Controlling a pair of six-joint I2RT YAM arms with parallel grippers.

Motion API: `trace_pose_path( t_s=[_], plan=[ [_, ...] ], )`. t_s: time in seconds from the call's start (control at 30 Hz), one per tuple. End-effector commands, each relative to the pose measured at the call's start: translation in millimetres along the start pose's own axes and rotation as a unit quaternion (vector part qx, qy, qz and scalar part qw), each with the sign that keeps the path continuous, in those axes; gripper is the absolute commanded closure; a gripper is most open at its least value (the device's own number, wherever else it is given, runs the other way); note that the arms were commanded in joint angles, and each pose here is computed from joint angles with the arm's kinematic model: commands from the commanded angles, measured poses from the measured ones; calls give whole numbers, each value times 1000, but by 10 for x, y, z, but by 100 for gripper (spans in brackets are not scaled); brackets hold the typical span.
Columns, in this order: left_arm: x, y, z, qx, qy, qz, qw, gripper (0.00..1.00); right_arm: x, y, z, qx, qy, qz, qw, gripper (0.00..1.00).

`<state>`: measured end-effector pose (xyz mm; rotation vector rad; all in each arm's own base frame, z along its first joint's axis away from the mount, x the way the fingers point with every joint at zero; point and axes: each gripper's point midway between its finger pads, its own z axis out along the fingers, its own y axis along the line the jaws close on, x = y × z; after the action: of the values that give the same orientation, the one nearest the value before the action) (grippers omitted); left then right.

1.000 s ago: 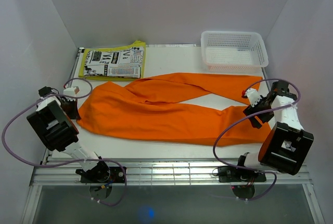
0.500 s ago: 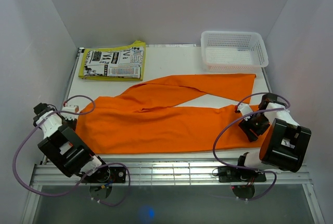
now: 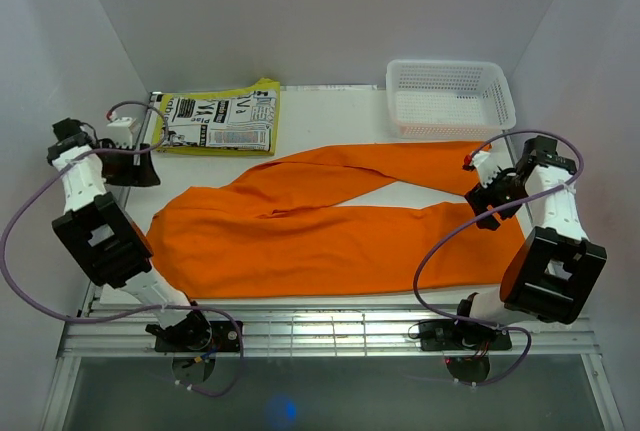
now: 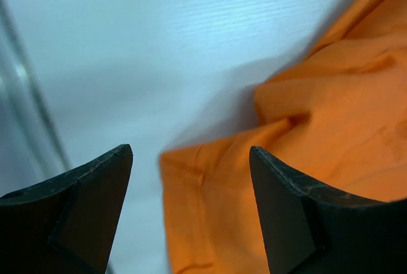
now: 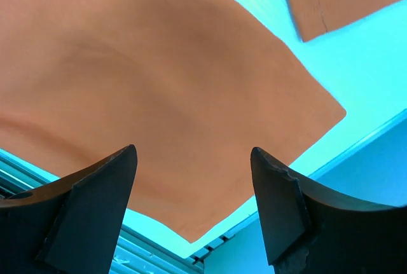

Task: Fold and stack the trousers
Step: Flatten the trousers out

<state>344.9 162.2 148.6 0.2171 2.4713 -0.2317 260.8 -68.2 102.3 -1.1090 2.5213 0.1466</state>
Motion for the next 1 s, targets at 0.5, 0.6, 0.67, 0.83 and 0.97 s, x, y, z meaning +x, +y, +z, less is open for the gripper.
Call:
trace_pose_path(
  t_s=[0.5, 0.6, 0.67, 0.83, 0.97],
  plan=[
    [307, -927, 998, 144, 99, -62, 983, 45, -196, 195, 1, -58, -36, 38, 997, 22],
    [7, -888, 896, 136, 61, -45, 988, 74, -249, 170, -23, -57, -43, 39, 997, 23],
    [-366, -830, 731, 119, 12, -14, 993, 100, -265, 165, -50, -54, -45, 37, 997, 23],
    [-1007, -1017, 261, 109, -86, 72, 988, 100, -288, 185, -110, -46, -54, 30, 997, 24],
    [-983, -1378, 129, 131, -97, 105, 981, 100, -314, 207, -129, -47, -60, 28, 997, 25]
  ],
)
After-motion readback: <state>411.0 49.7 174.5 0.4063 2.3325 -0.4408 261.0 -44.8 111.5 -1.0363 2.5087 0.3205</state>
